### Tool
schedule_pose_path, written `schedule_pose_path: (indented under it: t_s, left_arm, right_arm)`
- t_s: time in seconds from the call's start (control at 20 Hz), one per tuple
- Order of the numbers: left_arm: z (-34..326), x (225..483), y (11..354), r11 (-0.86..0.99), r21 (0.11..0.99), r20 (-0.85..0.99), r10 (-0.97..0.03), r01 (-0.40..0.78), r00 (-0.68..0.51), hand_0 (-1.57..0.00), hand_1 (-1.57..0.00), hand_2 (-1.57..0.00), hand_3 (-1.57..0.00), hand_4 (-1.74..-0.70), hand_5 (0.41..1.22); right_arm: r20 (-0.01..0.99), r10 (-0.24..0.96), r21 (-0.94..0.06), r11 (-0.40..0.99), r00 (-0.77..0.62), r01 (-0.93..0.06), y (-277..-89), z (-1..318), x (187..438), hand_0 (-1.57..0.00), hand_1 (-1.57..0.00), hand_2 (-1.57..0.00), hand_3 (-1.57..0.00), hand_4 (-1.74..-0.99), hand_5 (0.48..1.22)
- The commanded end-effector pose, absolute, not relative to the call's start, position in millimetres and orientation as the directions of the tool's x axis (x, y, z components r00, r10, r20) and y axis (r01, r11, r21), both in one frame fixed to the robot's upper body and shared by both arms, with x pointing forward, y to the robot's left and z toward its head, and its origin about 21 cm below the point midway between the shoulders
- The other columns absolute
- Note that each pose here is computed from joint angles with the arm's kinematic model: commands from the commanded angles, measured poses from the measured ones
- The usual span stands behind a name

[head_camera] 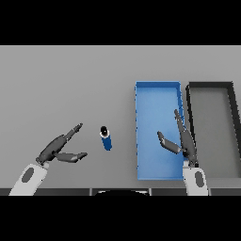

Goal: Pick up the blue pipe and place it into the blue bin.

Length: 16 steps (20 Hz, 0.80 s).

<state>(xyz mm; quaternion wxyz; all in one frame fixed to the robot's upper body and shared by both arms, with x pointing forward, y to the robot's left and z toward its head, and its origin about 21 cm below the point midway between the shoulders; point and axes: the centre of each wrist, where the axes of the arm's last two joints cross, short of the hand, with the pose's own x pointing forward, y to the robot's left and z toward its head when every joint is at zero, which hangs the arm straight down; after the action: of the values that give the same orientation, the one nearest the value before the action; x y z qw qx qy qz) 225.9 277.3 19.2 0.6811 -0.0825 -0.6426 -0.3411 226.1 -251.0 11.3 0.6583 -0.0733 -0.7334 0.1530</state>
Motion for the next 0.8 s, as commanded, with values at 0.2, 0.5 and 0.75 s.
schedule_pose_path:
  t_s: [0.2,0.5,0.75]
  left_arm:
    - [10.7,225.6,246.2,0.718,0.304,0.931,-0.362,0.626,-0.037,0.00,0.00,0.00,0.00,-1.14,0.452]
    - [-7.6,237.4,203.7,0.716,0.278,0.950,-0.302,0.641,-0.075,0.00,0.00,0.00,0.00,-1.15,0.460]
    - [-22.1,253.6,184.8,0.712,0.290,0.945,-0.321,0.640,-0.071,0.00,0.00,0.00,0.00,-1.10,0.448]
  right_arm:
    - [0.946,0.292,-0.306,0.948,-0.138,-0.090,-250.3,15.8,226.9,0.00,0.00,0.00,0.00,-1.205,0.618]
    - [0.943,0.312,-0.322,0.944,-0.117,-0.075,-254.4,12.4,222.4,0.00,0.00,0.00,0.00,-1.201,0.620]
    - [0.944,0.294,-0.308,0.949,-0.152,-0.075,-254.9,18.6,218.9,0.00,0.00,0.00,0.00,-1.215,0.637]
